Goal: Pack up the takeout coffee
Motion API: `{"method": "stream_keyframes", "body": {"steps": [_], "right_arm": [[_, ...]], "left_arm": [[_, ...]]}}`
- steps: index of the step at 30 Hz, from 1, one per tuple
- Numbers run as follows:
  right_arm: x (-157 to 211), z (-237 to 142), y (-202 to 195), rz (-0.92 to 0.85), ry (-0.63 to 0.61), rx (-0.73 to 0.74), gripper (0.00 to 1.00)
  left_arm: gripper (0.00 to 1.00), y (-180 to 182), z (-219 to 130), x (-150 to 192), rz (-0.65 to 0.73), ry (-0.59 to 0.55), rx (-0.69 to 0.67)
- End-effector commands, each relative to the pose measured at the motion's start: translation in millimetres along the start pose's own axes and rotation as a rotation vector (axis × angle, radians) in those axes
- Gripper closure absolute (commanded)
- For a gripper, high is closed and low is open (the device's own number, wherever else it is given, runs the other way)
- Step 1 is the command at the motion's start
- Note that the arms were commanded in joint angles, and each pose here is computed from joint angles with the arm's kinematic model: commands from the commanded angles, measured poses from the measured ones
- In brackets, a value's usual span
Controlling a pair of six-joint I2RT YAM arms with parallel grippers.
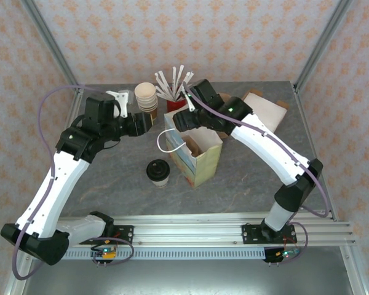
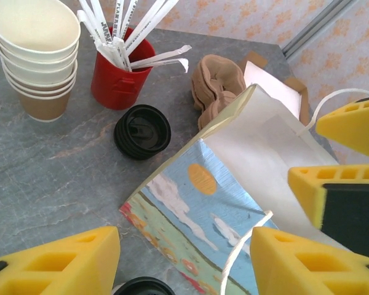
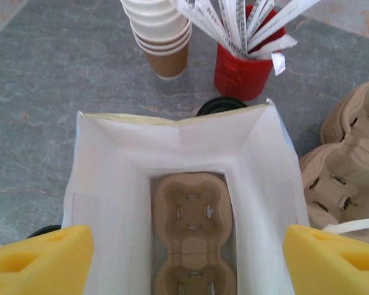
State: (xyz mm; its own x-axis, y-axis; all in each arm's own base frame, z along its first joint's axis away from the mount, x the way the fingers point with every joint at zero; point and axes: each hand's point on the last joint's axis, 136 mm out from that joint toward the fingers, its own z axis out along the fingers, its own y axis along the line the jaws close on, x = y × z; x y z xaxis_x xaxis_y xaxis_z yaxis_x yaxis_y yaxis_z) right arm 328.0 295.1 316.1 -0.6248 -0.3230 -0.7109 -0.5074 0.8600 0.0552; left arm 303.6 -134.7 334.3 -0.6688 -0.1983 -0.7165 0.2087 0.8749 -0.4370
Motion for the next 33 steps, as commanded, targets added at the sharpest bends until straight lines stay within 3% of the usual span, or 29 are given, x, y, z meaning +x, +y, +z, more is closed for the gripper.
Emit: {"method": "stream_keyframes", "body": {"steps": [1, 17, 24, 33], "right_arm": [[-21.8, -32.1, -7.9, 0.016, -0.132, 0.003, 0.18], [-17.8, -75.8, -21.9, 0.043, -0.313, 0.0, 0.15], [-12.4, -84.6, -25.6, 0.054, -0.326, -0.02, 0.14], [4.2, -96.4, -44.9, 0.124, -0.301, -0.019, 0.13]], "left_arm": [[0.41, -0.2, -7.2, -9.7, -0.029, -0.072, 0.003], [0.36, 25.0, -14.9, -8.7, -0.062, -0.135, -0.12], [0.35, 39.1, -10.7, -15.0, -0.115, -0.19, -0.181], [0.35, 42.8, 10.7, -15.7, -0.112, -0.147, -0.199]]}}
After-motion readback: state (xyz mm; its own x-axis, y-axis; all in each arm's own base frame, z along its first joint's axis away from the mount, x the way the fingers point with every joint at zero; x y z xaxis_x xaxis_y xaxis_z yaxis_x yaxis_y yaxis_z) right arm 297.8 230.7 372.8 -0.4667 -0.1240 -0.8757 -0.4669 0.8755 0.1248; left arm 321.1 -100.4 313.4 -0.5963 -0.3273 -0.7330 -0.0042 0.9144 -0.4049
